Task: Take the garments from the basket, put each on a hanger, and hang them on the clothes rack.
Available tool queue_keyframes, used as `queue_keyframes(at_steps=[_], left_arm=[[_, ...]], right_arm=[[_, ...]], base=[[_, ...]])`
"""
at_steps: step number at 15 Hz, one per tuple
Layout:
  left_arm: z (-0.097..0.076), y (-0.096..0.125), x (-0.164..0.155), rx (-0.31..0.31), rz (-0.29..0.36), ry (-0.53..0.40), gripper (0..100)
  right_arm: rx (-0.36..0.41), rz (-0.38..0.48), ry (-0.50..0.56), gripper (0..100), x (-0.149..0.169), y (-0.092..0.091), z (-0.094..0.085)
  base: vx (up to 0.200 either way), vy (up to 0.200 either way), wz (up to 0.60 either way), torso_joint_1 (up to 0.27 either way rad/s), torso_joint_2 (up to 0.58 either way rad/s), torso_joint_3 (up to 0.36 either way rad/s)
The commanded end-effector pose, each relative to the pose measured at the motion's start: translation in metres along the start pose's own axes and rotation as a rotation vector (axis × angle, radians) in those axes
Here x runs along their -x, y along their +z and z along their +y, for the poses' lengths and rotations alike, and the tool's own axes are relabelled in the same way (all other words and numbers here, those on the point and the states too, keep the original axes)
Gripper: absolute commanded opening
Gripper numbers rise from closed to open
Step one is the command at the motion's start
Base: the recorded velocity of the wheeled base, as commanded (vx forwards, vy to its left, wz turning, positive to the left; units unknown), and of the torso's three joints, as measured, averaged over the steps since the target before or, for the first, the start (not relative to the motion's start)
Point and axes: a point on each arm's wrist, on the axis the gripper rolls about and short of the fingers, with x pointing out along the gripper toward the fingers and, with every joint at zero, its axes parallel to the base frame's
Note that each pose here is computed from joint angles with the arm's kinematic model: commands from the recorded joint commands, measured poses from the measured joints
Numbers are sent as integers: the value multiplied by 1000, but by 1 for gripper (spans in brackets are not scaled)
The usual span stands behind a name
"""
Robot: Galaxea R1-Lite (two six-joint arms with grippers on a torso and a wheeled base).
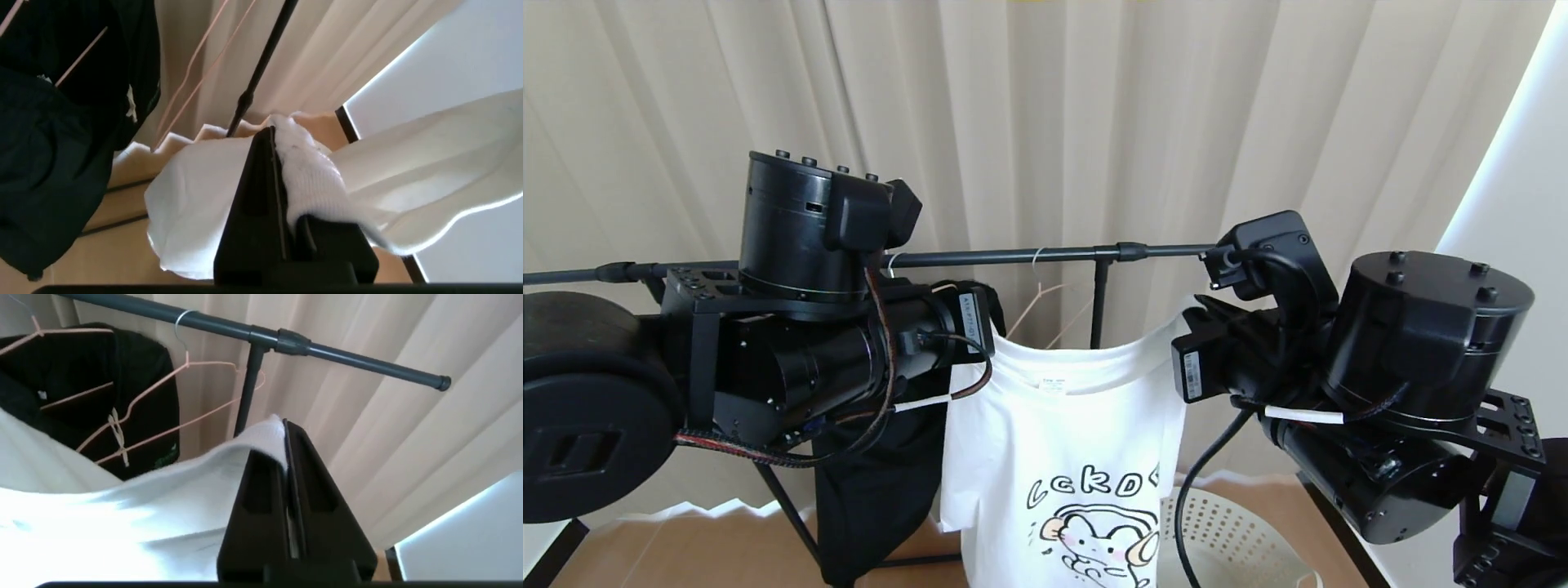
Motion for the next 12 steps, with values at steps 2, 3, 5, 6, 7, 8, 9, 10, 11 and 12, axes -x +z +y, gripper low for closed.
queue_keyframes(at_steps=[2, 3, 5, 6, 7, 8, 9, 10, 11, 12], left_arm=[[0, 0, 0, 1, -3, 4, 0], [0, 1, 0, 3, -9, 9, 0], [0, 3, 1, 37, -37, 25, 0], [-1, 4, 1, 53, -43, 20, 0], [-2, 4, 1, 57, -48, 16, 0], [-3, 3, 2, 56, -48, 13, 0], [-6, 1, 2, 50, -44, 8, 0], [-9, -1, 2, 47, -44, 15, 0], [-11, -2, 2, 47, -45, 19, 0], [-13, -4, 2, 47, -43, 19, 0]], right_arm=[[149, 77, 30, 100, 7, -27, -5], [201, 97, 85, 100, 13, -38, -7], [305, 143, 239, 100, 25, -62, -7], [331, 147, 291, 100, 30, -67, -4], [343, 149, 339, 100, 35, -70, 1], [347, 149, 377, 100, 38, -73, 4], [343, 138, 485, 100, 45, -77, 9], [325, 121, 569, 100, 48, -80, 12], [306, 97, 613, 100, 49, -82, 13], [282, 67, 637, 100, 48, -84, 16]], base=[[0, 0, 0, 0, 0, 0], [0, 0, 0, 0, 0, 0], [0, 0, 0, 0, 0, 0], [0, 0, 0, 0, 0, 0], [0, 0, 0, 0, 0, 0], [0, 0, 0, 0, 0, 0], [0, 0, 0, 0, 0, 0], [0, 0, 0, 0, 0, 0], [0, 0, 0, 0, 0, 0], [0, 0, 0, 0, 0, 0]])
